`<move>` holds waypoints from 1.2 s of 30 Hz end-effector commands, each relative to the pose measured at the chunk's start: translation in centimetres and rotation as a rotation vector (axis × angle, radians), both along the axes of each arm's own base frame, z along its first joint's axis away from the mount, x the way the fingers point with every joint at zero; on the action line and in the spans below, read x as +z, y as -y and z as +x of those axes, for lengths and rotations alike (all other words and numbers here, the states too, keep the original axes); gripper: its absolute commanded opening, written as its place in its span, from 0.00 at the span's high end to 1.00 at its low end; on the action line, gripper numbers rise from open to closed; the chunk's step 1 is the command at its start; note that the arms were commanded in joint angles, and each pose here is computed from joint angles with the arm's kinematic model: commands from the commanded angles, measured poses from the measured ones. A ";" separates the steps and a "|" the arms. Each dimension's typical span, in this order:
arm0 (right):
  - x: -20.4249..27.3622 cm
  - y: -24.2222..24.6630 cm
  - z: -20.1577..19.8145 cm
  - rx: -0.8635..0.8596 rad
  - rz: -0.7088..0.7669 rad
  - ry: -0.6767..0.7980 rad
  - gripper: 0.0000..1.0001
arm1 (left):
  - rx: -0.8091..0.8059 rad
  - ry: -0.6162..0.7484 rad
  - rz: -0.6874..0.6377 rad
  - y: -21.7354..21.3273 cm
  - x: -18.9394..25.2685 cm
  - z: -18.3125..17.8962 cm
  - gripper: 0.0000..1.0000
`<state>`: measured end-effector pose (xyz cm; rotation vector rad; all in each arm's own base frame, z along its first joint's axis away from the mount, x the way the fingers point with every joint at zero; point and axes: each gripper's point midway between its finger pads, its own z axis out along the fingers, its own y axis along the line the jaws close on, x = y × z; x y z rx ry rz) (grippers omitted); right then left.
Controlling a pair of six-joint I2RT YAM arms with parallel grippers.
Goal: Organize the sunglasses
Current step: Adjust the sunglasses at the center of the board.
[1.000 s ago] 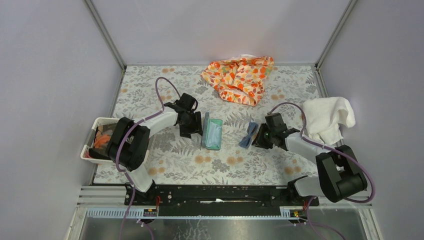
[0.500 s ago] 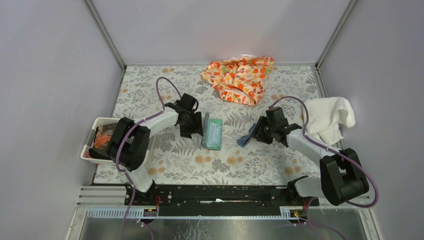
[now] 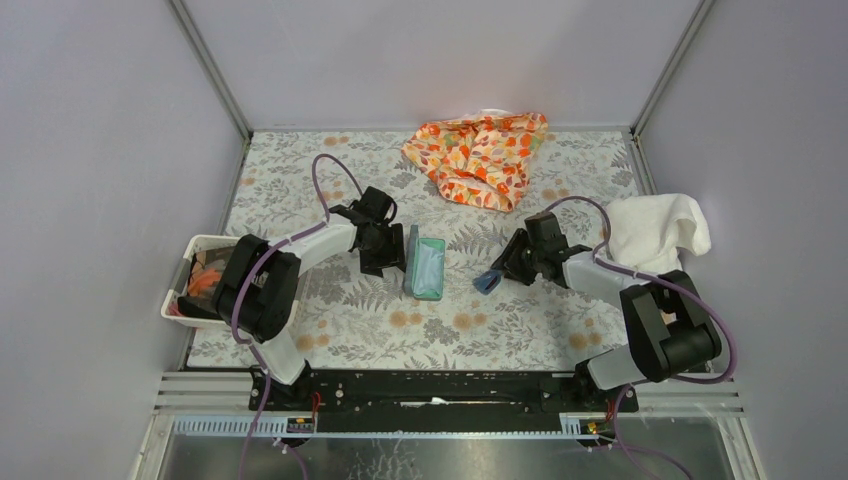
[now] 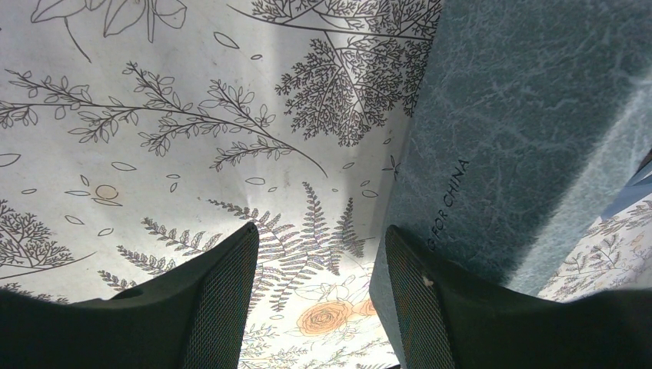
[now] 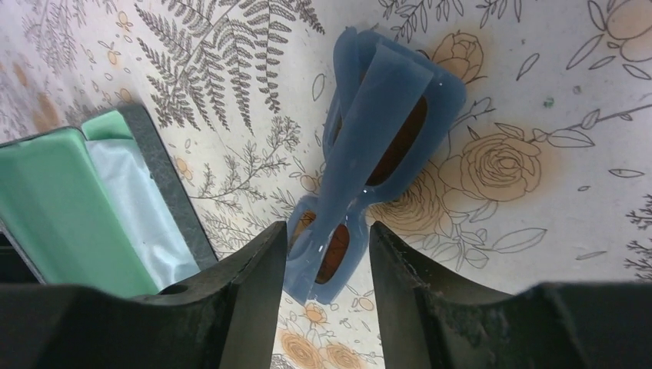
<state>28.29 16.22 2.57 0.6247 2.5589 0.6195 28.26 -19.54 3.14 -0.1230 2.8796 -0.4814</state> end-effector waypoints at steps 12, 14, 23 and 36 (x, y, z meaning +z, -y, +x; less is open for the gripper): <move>1.0 -0.8 2.9 -0.047 0.037 0.057 0.72 | -0.024 0.028 0.000 0.4 0.3 0.8 0.34; 1.0 -0.8 2.8 -0.043 0.035 0.058 0.79 | -0.025 0.027 0.001 0.4 0.3 0.7 0.34; 2.9 1.4 2.2 0.042 -0.136 0.052 1.00 | -0.027 0.028 0.000 0.5 0.3 0.7 0.34; 4.3 7.4 0.8 0.243 -0.790 -0.136 1.00 | -0.030 0.025 -0.006 0.6 0.2 0.7 0.34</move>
